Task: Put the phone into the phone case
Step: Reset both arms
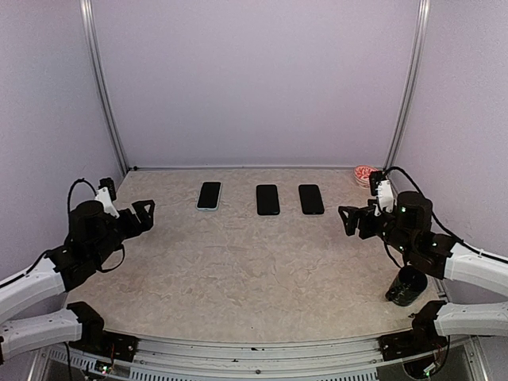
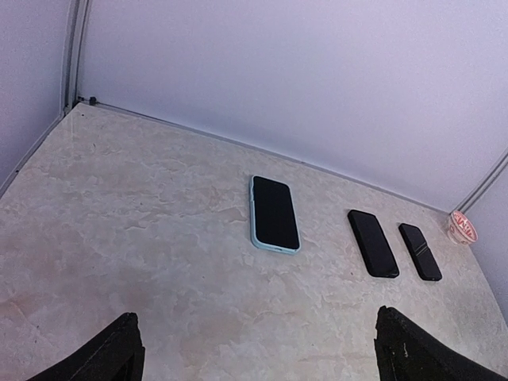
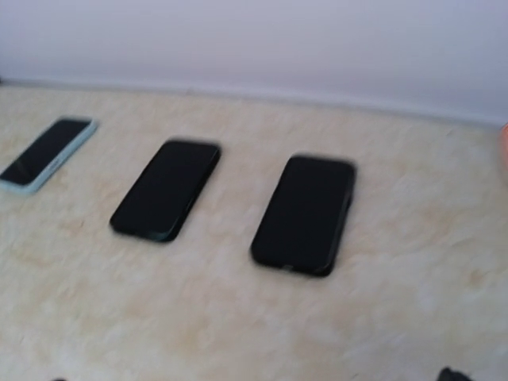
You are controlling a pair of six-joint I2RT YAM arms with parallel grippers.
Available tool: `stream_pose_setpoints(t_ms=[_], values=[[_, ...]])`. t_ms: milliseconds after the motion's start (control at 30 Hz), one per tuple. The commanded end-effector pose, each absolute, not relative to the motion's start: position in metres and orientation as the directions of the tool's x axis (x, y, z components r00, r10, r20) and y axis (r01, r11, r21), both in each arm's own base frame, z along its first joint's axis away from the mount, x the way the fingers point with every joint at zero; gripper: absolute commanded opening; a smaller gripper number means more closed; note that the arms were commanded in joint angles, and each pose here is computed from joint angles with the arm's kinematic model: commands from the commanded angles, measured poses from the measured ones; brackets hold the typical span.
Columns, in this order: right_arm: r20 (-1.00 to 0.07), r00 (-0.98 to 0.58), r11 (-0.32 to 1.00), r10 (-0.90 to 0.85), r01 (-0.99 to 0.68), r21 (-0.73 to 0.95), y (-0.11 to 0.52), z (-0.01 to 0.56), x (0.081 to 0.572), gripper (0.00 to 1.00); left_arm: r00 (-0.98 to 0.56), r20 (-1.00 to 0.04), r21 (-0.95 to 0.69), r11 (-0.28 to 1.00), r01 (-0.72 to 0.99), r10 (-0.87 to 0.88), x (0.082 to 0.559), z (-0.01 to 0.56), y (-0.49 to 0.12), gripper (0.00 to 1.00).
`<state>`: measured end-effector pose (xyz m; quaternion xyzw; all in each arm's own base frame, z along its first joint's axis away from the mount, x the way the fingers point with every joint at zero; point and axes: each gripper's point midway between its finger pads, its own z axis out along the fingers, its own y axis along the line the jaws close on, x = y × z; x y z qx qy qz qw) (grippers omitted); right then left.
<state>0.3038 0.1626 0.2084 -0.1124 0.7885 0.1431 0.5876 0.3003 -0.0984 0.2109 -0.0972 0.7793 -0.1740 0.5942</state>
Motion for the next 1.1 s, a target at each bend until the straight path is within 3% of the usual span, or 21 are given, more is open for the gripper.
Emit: stream_pose_setpoints(t_ms=[0, 300, 1067], values=[[-0.983, -0.185, 0.959, 0.017, -0.275, 0.068, 0.142, 0.236, 0.306, 1.00, -0.178, -0.916, -0.373, 0.926, 0.047, -0.360, 0.290, 0.223, -0.088, 0.99], [-0.965, -0.260, 0.968, -0.020, -0.245, 0.046, 0.139, 0.216, 0.309, 1.00, -0.035, -0.920, -0.391, 0.919, 0.051, -0.389, 0.268, 0.233, -0.069, 0.99], [-0.981, -0.195, 0.967, 0.006, -0.248, 0.055, 0.130, 0.226, 0.296, 1.00, -0.055, -0.928, -0.369, 0.929, -0.009, -0.369, 0.264, 0.217, -0.061, 0.99]])
